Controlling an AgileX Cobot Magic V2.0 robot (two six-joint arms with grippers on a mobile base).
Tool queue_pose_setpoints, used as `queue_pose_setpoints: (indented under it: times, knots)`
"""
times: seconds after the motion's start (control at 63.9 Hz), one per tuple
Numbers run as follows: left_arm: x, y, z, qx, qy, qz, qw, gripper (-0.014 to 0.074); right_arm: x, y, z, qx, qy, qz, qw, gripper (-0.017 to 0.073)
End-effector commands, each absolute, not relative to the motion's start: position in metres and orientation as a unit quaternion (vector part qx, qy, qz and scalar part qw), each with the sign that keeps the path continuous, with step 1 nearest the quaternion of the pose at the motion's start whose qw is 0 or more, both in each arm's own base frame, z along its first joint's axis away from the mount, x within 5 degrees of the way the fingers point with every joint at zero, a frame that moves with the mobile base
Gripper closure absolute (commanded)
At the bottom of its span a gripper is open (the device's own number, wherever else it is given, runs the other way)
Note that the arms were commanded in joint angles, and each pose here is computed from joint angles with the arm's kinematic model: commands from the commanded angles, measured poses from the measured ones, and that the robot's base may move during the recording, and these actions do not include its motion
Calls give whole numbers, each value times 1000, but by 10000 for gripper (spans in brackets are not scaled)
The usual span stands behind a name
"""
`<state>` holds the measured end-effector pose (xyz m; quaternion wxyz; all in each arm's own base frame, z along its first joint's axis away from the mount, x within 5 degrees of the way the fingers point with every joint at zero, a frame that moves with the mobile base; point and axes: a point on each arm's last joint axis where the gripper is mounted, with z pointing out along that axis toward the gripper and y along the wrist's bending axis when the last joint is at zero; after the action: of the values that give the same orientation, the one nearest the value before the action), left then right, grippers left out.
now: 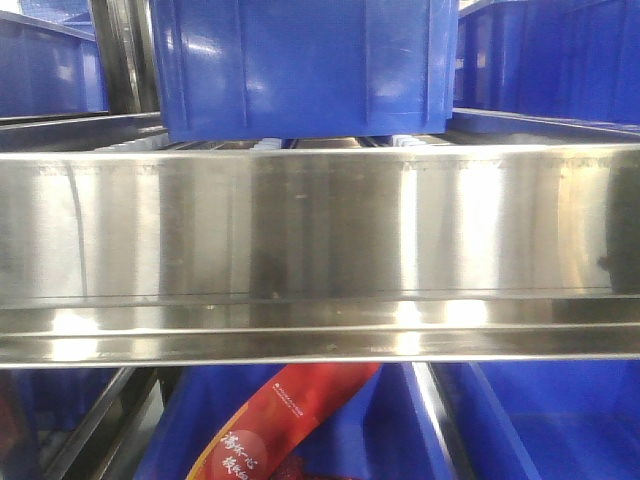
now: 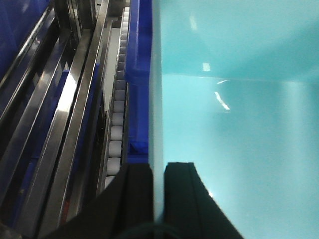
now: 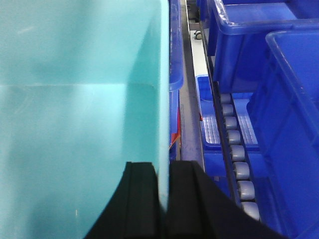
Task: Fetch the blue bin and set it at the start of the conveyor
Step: 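Lift the light-blue bin with both grippers and pull it off the shelf, then hold the light-blue bin in both grippers while the base turns and drives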
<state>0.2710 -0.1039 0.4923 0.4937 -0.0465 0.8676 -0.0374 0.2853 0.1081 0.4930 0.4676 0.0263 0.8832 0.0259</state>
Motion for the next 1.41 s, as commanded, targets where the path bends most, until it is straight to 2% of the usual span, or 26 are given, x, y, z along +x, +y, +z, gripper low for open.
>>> queue_pose_setpoints:
  times: [0.0,1.392]
  knots:
    - [265,-103,504,-42,852,-48,520,704,280,102,505,27,866,15,498,713]
    - [265,-103,504,-42,852,-48,520,704,280,102,504,28,869,15,494,713]
